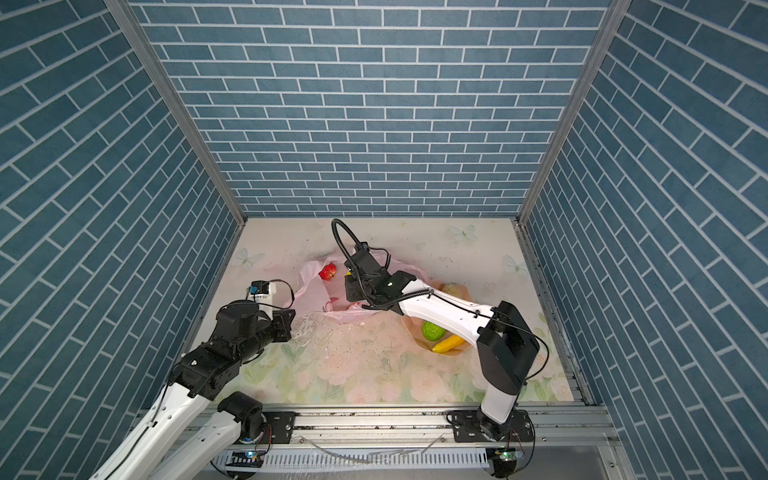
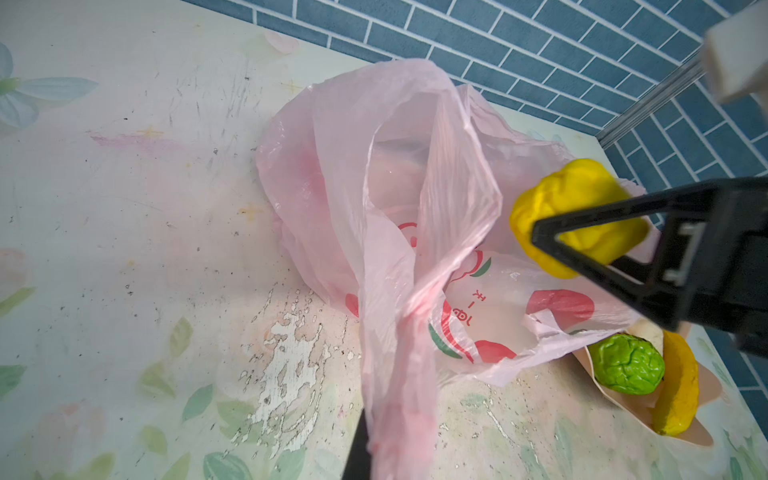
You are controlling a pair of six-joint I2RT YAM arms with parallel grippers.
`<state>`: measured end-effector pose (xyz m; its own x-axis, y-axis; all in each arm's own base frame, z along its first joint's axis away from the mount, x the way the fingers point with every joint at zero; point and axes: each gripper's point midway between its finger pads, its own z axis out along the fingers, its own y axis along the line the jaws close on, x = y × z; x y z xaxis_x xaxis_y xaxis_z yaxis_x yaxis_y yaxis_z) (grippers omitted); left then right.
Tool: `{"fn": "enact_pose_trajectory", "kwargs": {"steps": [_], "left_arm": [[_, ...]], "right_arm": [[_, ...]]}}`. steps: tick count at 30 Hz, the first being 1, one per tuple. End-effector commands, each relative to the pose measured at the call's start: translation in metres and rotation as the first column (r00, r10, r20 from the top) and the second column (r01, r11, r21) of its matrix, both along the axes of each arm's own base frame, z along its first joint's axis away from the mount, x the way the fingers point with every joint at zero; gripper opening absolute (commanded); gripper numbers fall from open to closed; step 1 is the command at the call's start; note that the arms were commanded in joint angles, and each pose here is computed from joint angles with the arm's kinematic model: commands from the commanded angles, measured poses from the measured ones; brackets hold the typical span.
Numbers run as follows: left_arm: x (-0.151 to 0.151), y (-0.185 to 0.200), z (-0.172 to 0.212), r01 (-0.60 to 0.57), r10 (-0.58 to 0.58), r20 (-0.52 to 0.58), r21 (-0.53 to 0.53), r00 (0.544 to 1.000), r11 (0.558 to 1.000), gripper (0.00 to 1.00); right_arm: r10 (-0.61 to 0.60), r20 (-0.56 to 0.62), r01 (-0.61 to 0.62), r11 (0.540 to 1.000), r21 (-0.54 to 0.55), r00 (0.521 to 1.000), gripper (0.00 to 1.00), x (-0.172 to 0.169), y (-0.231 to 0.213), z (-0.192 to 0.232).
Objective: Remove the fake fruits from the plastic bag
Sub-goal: 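Lift the yellow fruit out of the bag, then carry the yellow fruit over the peach bowl and lower it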
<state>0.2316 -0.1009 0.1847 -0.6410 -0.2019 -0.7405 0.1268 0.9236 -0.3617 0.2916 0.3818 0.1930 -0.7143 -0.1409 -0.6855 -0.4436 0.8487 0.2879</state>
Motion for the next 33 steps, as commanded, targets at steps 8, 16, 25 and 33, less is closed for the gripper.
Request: {"fn": "enact_pose_trajectory", "kwargs": {"steps": [8,16,25,33], "left_arm": [[0.0,0.004,0.003,-0.01,0.01,0.008,0.024,1.0,1.0,0.04],[-0.003,0.008,0.006,-0.02,0.02,0.011,0.028,1.0,0.999,0.04],[-0.007,0.013,0.017,-0.032,0.032,0.008,0.049,0.999,0.998,0.04],[-0.008,0.016,0.029,-0.029,0.027,0.022,0.075,0.999,0.997,0.04]], "right_arm": [[-0.076,0.105,0.09,0.987,-0.135,0.992,0.25,-0.023,-0.089,0.04],[-0.174,0.127,0.191,0.972,-0.136,0.977,0.25,-0.027,-0.148,0.056],[-0.24,0.079,0.25,0.955,-0.16,0.968,0.25,-0.027,-0.187,0.038],[-0.239,-0.003,0.234,0.954,-0.187,0.971,0.25,-0.035,-0.19,0.005]]}}
